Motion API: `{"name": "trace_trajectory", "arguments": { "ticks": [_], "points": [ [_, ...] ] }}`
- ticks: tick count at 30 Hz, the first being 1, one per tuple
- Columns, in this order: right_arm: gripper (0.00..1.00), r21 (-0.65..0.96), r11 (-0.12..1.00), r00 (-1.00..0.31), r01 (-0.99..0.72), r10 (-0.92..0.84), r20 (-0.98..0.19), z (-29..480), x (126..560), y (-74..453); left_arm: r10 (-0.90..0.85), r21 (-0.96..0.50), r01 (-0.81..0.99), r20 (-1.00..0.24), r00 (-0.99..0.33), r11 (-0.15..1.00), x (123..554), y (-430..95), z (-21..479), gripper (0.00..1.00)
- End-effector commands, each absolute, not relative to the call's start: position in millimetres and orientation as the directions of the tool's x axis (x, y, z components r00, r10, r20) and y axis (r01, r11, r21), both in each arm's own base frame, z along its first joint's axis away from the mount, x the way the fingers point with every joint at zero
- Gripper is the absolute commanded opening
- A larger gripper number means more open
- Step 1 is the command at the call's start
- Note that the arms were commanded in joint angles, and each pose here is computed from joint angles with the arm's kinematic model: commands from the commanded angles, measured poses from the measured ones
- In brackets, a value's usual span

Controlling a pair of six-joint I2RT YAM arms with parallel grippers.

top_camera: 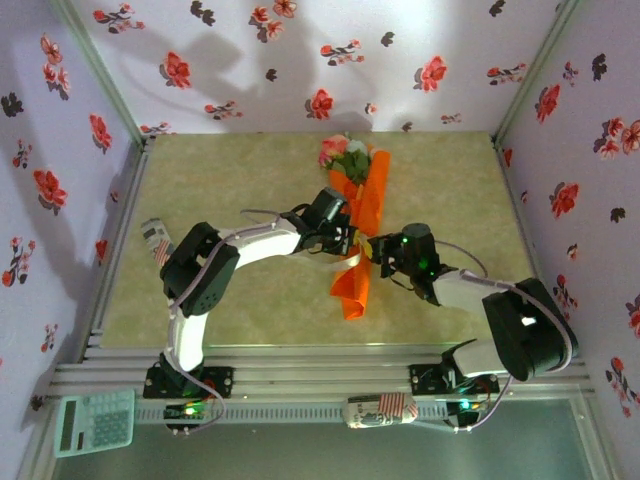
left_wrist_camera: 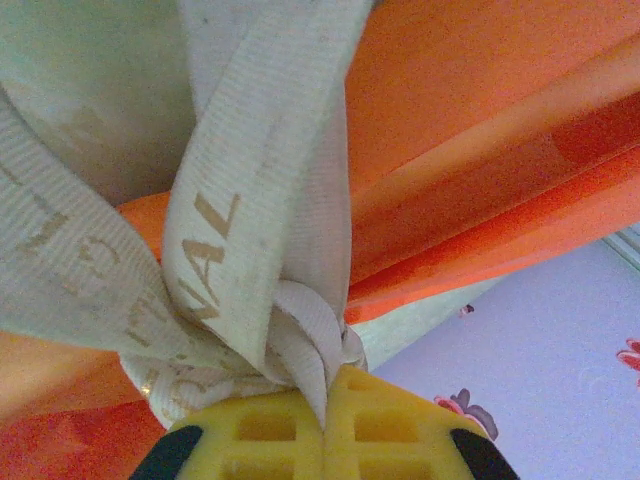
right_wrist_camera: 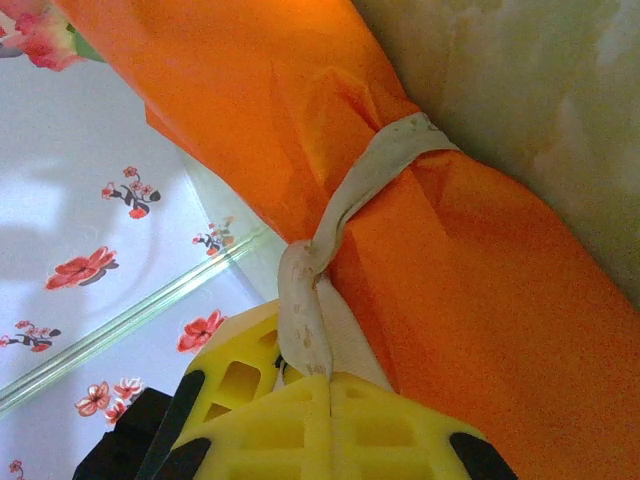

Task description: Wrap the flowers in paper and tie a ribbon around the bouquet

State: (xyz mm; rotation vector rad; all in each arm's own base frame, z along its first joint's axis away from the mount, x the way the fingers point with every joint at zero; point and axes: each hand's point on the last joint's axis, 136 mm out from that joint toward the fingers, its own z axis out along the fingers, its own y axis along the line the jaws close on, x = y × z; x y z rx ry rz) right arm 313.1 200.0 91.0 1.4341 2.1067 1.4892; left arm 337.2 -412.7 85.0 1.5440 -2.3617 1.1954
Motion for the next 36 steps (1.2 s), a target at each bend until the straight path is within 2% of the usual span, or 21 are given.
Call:
{"name": "trace_trajectory", "arguments": {
  "ticks": [1,10,14,29,36],
  "points": [
    [0.00,0.799,0.048,-0.510,0.599,0.793,0.334,86,309,197,-0.761,-0.576,-0.801,0.444,-0.474,0.163,340,-406,90,0.00],
    [0.00,0.765,0.029,-0.500,0.643,0.773,0.391,84,302,204,-0.741,-0.654,-0.747,0.444,-0.504,0.117,350,-415,91,0.00],
    [0.00,0.732,0.053,-0.486,0.680,0.779,0.396,76,296,202,-0.747,-0.682,-0.725,0.430,-0.507,0.100,351,-411,96,0.00],
    [0.00,0.682,0.060,-0.454,0.729,0.788,0.416,64,295,202,-0.705,-0.782,-0.623,0.423,-0.569,0.034,352,-414,110,0.07],
    [0.00,0.674,0.058,-0.451,0.737,0.785,0.425,64,294,203,-0.683,-0.824,-0.567,0.419,-0.598,-0.009,356,-418,118,0.04]
  ]
}}
